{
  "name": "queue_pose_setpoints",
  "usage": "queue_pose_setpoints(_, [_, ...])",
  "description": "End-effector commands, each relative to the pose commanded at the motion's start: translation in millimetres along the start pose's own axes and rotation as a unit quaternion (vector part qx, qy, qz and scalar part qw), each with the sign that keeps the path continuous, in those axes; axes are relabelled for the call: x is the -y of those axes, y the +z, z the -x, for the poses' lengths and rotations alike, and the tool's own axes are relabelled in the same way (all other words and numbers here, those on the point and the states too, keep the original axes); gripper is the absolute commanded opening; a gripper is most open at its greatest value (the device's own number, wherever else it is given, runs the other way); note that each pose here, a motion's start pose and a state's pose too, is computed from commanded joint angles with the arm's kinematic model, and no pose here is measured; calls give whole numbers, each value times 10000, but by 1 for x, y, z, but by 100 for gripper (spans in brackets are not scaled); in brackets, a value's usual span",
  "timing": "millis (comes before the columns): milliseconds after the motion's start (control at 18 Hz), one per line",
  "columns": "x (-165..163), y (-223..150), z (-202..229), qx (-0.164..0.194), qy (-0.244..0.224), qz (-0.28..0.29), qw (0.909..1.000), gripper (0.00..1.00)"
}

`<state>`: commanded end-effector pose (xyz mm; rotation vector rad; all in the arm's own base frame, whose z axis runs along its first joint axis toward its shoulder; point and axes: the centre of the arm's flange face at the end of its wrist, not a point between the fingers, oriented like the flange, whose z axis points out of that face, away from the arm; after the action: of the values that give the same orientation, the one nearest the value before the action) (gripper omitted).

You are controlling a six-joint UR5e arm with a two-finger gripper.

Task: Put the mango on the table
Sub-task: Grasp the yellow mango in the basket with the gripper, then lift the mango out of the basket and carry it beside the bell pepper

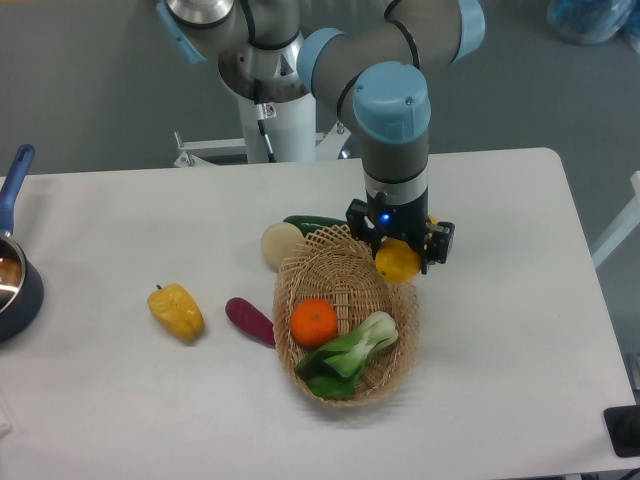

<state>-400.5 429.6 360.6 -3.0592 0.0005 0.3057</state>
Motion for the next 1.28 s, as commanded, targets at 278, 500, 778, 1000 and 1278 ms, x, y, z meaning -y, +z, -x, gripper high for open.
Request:
queue_pose_setpoints(278, [1, -1, -1, -9, 0, -14, 10000, 56])
queue_pose_setpoints(500, [2, -3, -1, -1, -32, -31, 10000, 56])
queue_pose_setpoints(778, [6, -6, -8, -47, -26, -141, 9999, 55])
queue_pose_setpoints(1000, [23, -12, -30, -49, 82, -210, 9997, 55])
queue_pose_setpoints(1278, [60, -1, -106, -224, 79, -158, 9996, 56])
